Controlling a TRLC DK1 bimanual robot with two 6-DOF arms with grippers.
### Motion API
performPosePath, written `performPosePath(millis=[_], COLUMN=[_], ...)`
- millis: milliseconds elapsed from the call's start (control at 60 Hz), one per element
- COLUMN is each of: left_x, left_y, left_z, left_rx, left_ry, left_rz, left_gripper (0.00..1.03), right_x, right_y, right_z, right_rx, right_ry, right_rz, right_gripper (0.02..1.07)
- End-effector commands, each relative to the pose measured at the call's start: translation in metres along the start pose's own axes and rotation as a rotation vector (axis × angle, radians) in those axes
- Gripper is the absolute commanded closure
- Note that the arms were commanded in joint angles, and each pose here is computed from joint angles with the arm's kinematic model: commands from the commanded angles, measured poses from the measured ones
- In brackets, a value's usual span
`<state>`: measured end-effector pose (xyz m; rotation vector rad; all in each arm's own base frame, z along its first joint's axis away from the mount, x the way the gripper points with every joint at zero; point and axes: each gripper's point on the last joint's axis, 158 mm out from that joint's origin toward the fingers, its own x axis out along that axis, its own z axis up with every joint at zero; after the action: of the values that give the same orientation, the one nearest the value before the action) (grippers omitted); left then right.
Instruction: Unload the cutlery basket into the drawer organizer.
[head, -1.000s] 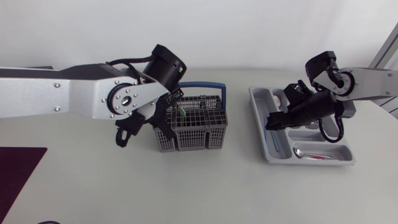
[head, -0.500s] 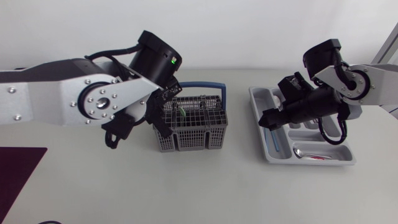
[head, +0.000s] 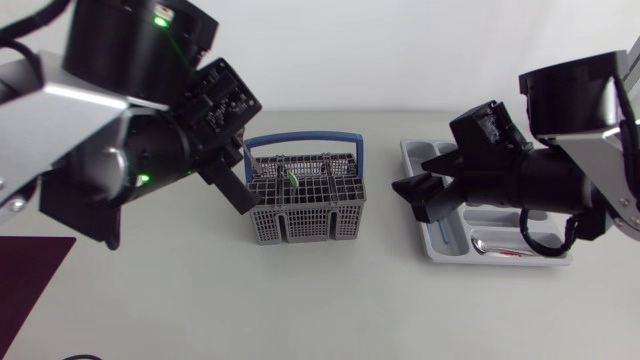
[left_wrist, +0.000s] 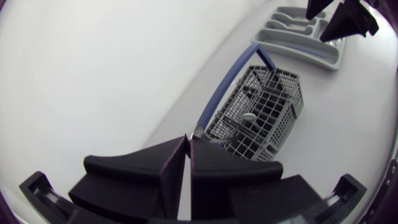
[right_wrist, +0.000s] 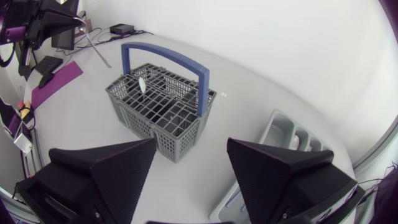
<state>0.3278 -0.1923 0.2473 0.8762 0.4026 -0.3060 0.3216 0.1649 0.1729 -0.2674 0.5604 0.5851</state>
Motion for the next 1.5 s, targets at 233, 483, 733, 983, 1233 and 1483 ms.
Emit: performPosePath(millis=[233,483,733,983,1233,1483], left_x=[-0.021,0.004,0.022,0.03,0.032,0.029], left_y=[-0.017,-0.045,-0.074,-0.093,-0.104,-0.107], left_z=[0.033,0.036,0.046,0.056,0.063,0.061], left_rx=[-0.268,-0.485,-0.589,-0.631,-0.629,-0.628], left_ry=[-0.161,-0.138,-0.095,-0.062,-0.05,-0.04], left_rz=[-0.336,-0.629,-0.818,-0.912,-0.952,-0.974], left_gripper=[0.87,0.87,0.87,0.87,0.87,0.87], right_x=[-0.027,-0.029,-0.019,0.0,0.02,0.031], right_y=[0.041,0.064,0.091,0.099,0.097,0.093], right_z=[0.009,0.01,0.01,0.009,0.019,0.033], right_rx=[-0.143,-0.232,-0.354,-0.425,-0.46,-0.459], right_ry=[-0.135,-0.19,-0.227,-0.222,-0.217,-0.216], right_rz=[0.061,0.06,0.028,-0.001,-0.059,-0.078], right_gripper=[0.2,0.2,0.2,0.29,0.48,0.62])
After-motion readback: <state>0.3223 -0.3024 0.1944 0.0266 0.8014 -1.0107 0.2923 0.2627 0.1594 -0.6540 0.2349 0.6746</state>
